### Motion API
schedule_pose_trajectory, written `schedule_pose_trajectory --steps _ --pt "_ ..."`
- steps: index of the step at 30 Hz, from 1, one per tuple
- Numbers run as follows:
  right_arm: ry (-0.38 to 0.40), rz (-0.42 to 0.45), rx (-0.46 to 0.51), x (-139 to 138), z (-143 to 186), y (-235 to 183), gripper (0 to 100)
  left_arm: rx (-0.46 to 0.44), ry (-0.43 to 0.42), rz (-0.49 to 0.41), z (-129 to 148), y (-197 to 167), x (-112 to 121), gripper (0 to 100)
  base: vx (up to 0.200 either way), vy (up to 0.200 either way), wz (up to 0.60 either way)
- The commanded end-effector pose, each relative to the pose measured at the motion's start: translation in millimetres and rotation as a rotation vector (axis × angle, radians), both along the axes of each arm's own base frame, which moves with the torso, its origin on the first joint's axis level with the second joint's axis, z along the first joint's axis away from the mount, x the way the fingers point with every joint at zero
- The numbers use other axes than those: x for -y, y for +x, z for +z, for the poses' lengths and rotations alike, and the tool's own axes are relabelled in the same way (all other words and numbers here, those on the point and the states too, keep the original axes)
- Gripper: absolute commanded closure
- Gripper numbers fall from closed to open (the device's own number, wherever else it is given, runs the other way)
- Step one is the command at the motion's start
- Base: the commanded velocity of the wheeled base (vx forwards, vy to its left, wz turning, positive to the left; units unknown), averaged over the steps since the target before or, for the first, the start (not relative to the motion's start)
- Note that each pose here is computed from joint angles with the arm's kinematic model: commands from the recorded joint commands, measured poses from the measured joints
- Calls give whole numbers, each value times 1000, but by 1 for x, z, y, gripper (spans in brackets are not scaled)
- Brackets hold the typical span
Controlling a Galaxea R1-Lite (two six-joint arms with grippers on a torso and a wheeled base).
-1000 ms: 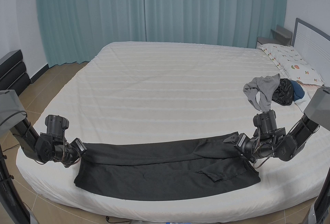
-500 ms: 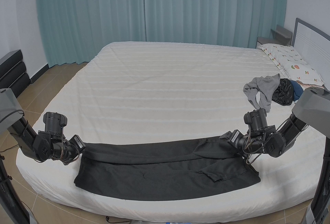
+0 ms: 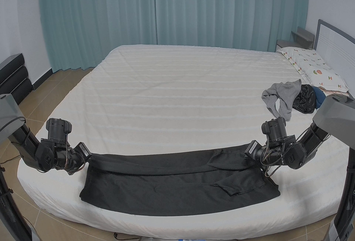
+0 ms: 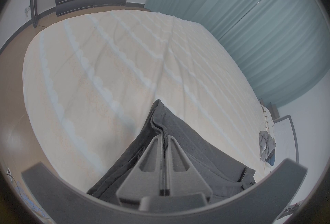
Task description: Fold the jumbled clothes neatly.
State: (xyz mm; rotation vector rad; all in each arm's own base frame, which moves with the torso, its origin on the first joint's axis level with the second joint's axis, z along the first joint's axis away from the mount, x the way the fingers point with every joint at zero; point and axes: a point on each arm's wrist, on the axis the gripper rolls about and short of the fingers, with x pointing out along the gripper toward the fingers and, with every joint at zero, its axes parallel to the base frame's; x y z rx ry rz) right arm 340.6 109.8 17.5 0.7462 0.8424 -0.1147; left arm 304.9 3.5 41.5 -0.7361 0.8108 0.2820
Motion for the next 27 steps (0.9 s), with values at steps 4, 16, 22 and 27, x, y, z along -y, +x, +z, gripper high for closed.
schedule_pose_trajectory --steps 4,16,22,27 --pt "22 -58 118 8 24 27 100 98 -34 41 19 26 -2 100 0 0 0" --pt "123 -150 369 15 66 69 100 296 -122 149 43 54 -18 100 0 0 0" --pt "101 -126 267 14 39 54 100 259 -106 129 16 36 -17 100 0 0 0" --pt "76 -71 205 18 31 33 100 153 -8 41 -8 17 -16 100 0 0 0"
